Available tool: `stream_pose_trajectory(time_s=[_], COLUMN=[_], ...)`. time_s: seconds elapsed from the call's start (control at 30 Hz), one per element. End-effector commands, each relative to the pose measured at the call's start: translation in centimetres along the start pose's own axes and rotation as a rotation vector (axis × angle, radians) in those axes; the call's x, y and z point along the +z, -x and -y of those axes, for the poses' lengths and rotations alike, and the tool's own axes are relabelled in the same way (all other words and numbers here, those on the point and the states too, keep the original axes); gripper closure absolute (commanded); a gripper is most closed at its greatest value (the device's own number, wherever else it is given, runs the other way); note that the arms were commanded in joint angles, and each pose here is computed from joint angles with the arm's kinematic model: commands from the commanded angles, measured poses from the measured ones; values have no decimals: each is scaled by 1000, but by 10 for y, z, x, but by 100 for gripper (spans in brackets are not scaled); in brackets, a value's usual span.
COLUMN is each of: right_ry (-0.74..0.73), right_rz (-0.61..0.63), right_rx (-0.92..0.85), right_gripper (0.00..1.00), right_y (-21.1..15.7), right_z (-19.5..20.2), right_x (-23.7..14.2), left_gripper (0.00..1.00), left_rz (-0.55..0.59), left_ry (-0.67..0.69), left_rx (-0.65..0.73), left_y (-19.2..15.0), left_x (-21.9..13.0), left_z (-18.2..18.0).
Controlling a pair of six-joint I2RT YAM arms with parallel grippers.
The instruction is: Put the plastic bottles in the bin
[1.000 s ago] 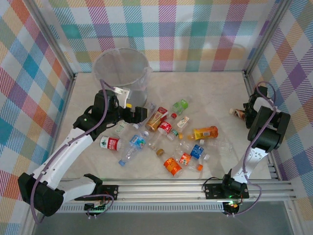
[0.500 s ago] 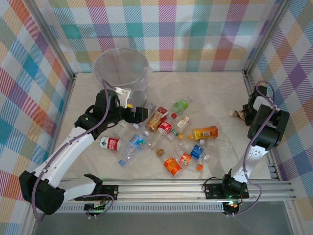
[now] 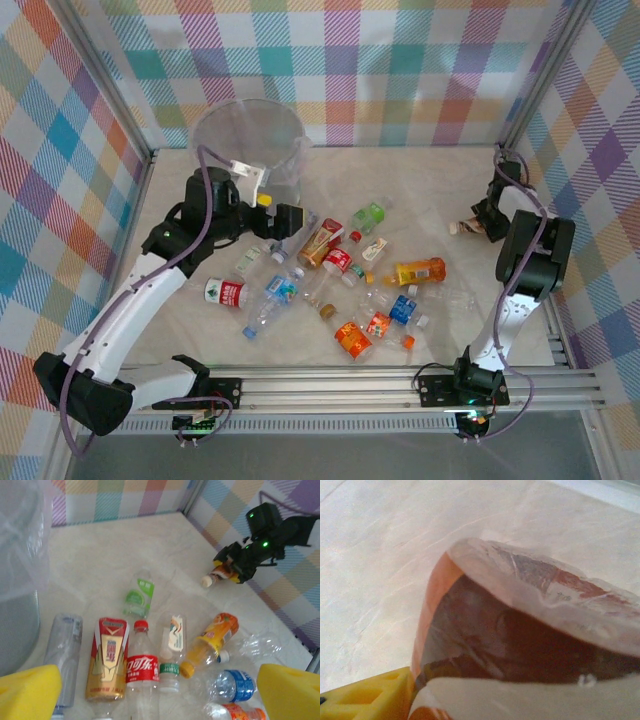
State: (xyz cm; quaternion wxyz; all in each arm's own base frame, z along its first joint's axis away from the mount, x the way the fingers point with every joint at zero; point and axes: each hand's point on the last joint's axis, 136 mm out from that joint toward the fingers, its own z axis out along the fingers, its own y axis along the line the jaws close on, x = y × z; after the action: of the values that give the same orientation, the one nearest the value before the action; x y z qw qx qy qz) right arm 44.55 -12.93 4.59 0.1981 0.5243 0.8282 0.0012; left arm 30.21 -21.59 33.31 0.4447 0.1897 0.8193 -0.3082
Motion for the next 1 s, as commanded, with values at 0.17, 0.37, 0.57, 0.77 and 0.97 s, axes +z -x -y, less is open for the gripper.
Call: stream_pose_trajectory(time_s=[0.17,0.37,0.57,0.77,0.97], right_ry=[86,178,316,477,625], right_rz=[117,197,254,254,269], right_rx=[-272,-416,-548,-681,-756], right_gripper=[38,38,38,38,38], right_y=[6,-3,-27,-69,-108], right_z=[-39,-73,-101,-124,-133], right_x=[-61,-106,-155,-207,-266], left_gripper=[0,0,0,0,0], left_rz=[-28,-67,-67,-94,-85], left_ry=[-73,-144,-224,-280,-297], left_rx=[45,41,65,27,-56], left_y=[30,47,46,30,25], left_x=[9,31,40,45,50], left_z=[21,30,39,45,49])
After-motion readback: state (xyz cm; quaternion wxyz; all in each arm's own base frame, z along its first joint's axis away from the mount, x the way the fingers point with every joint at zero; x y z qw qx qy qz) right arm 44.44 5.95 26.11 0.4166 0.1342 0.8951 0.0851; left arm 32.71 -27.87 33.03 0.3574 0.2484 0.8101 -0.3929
